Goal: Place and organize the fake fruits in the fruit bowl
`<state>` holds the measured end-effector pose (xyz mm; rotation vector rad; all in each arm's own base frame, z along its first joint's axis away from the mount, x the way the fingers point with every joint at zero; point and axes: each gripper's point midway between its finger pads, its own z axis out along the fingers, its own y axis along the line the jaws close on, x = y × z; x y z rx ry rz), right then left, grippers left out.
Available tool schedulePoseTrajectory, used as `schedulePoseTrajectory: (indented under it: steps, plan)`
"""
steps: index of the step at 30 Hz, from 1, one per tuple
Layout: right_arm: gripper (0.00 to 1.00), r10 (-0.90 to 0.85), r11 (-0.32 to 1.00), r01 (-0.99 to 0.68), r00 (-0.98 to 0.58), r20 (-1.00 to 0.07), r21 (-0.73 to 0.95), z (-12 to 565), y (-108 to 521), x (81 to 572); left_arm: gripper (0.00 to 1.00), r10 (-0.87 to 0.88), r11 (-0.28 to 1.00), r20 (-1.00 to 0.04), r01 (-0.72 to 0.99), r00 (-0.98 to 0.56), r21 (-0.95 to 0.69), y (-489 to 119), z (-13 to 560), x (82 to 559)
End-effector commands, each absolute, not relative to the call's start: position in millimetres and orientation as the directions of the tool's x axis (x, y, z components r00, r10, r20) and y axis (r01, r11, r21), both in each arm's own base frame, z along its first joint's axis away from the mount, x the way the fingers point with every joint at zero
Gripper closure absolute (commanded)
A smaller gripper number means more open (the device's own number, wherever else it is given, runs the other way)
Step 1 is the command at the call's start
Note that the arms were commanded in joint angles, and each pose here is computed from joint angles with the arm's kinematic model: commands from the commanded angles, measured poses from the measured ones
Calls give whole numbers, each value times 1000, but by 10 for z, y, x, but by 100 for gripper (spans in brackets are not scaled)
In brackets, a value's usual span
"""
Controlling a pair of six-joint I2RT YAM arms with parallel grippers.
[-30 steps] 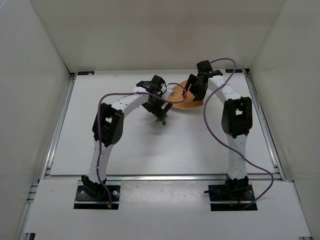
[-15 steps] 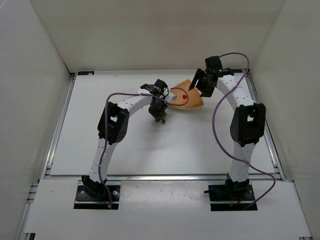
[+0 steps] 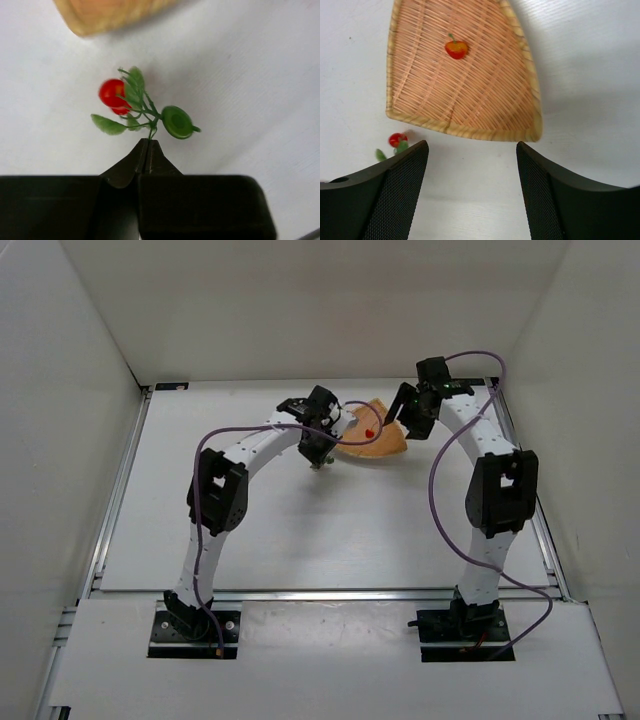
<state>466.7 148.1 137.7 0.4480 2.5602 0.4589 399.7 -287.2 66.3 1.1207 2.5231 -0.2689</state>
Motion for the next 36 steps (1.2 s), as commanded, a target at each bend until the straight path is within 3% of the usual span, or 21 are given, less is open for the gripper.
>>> schedulePoseTrajectory:
  steps: [1, 9, 18, 25, 27, 28, 29, 30, 31, 36]
  plan:
    - [25, 442, 870, 244, -773, -456, 429, 1631, 1331, 4690, 90, 634, 641, -635, 759, -441, 112, -3093, 1752, 4251]
    - [27, 500, 846, 316, -748, -436, 429, 1574, 1045, 4630, 90, 571, 640, -769, 743, -288, 197, -3608, 2031, 4844]
    - [27, 528, 838, 355, -722, -448, 415, 1567, 758, 4683, 90, 567, 577, -795, 793, -217, 195, -4026, 1499, 5115]
    - [27, 542, 831, 373, -709, -452, 412, 1590, 559, 4705, 88, 558, 580, -804, 789, -206, 201, -4068, 1473, 5173]
    - [27, 534, 836, 370, -716, -449, 405, 1554, 554, 4685, 72, 567, 568, -800, 797, -196, 207, -4101, 1479, 5123]
    - [27, 534, 836, 370, -716, -449, 405, 1554, 554, 4685, 60, 568, 567, -799, 797, -197, 207, -4089, 1484, 5108]
    - [27, 534, 836, 370, -716, -449, 405, 1554, 554, 4685, 40, 562, 569, -806, 795, -189, 210, -4086, 1571, 5103]
    - [26, 534, 836, 366, -712, -456, 408, 1595, 554, 4681, 9, 563, 574, -804, 790, -190, 215, -4073, 1571, 5114]
    - [25, 527, 841, 364, -719, -453, 401, 1560, 550, 4660, 1, 561, 575, -806, 789, -187, 216, -4059, 1624, 5095]
    - [21, 534, 838, 371, -706, -465, 399, 1625, 491, 4615, 0, 555, 621, -814, 735, -170, 270, -3887, 2047, 5026]
